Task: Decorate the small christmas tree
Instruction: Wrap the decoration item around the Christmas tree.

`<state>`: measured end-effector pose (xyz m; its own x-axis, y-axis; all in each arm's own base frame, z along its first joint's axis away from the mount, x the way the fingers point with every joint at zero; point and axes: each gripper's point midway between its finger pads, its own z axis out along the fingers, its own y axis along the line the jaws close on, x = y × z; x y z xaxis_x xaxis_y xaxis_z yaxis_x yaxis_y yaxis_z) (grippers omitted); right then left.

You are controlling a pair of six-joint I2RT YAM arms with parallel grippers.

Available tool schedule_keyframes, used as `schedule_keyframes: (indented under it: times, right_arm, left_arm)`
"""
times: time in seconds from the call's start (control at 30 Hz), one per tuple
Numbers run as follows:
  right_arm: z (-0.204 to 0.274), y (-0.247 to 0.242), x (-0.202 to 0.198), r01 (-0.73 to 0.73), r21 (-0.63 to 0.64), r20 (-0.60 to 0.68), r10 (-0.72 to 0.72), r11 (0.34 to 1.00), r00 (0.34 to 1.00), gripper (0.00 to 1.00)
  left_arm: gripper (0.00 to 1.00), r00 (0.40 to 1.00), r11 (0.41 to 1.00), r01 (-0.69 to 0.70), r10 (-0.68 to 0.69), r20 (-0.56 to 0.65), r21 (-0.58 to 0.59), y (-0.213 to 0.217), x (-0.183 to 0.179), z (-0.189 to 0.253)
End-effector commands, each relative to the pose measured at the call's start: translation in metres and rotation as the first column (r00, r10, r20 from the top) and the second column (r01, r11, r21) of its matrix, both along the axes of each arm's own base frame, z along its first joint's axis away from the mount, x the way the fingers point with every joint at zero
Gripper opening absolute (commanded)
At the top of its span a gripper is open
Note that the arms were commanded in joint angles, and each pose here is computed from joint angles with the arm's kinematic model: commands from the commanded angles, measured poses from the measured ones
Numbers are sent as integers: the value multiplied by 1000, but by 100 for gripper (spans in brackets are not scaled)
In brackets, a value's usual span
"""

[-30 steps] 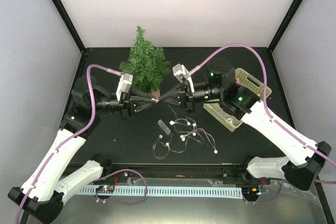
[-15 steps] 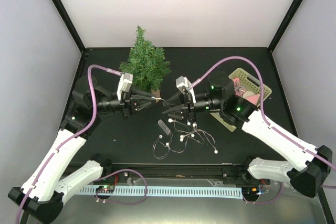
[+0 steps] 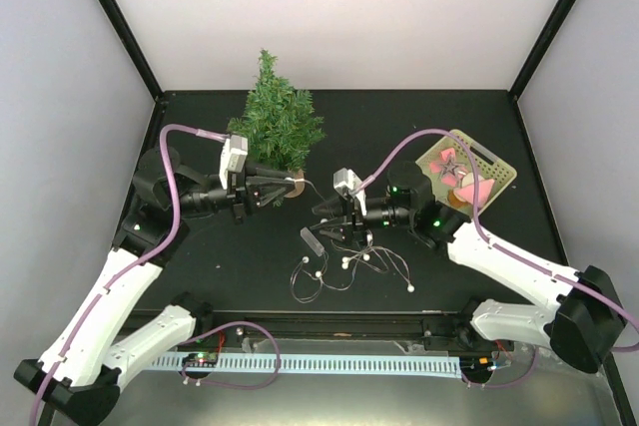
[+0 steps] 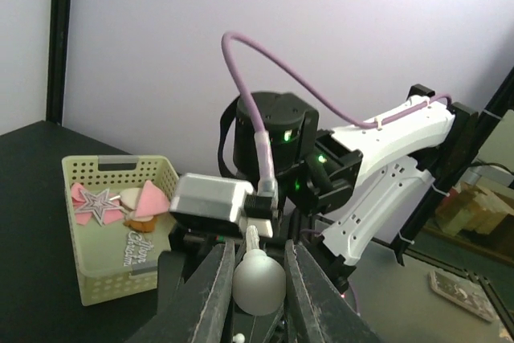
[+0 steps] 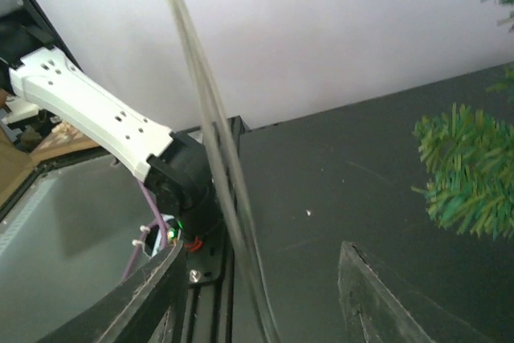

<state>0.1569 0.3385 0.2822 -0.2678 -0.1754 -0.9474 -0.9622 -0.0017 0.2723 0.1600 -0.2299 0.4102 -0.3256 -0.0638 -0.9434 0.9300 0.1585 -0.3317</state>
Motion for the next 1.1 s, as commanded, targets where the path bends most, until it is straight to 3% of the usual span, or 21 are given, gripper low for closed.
schedule_keyframes:
  times: [0.0,0.07,0.17,0.23,0.43,0.67,0.8,1.07]
  right_arm:
    - [3,2,5,24,63,71,-28,998,997,49]
    - [1,1,9,56,58,69,-60,997,996,37]
    - [6,-6,20,148,52,81,-152,988,985,10]
    - [21,-13,29,225,69,91,-231,972,969,1]
    - [93,-25,54,381,144,148,-401,913,904,1]
    - [140,-13,104,493,113,194,-506,863,840,1]
    - [170,-3,125,497,137,210,-516,857,831,1]
    - [186,26,173,501,117,233,-515,857,825,1]
  left_arm:
    - [13,997,999,-34,37,74,-42,4,-2,27]
    - [14,995,998,-42,45,84,-37,5,-1,29]
    - [14,992,996,-89,91,86,-18,8,5,30]
    - [15,986,989,-148,149,77,-18,12,13,33]
    - [15,954,956,-289,292,72,-45,23,41,54]
    - [16,834,838,-540,546,80,-83,57,90,80]
    - [16,792,794,-599,606,68,-99,73,114,86]
    - [16,768,760,-635,640,-13,-139,91,154,87]
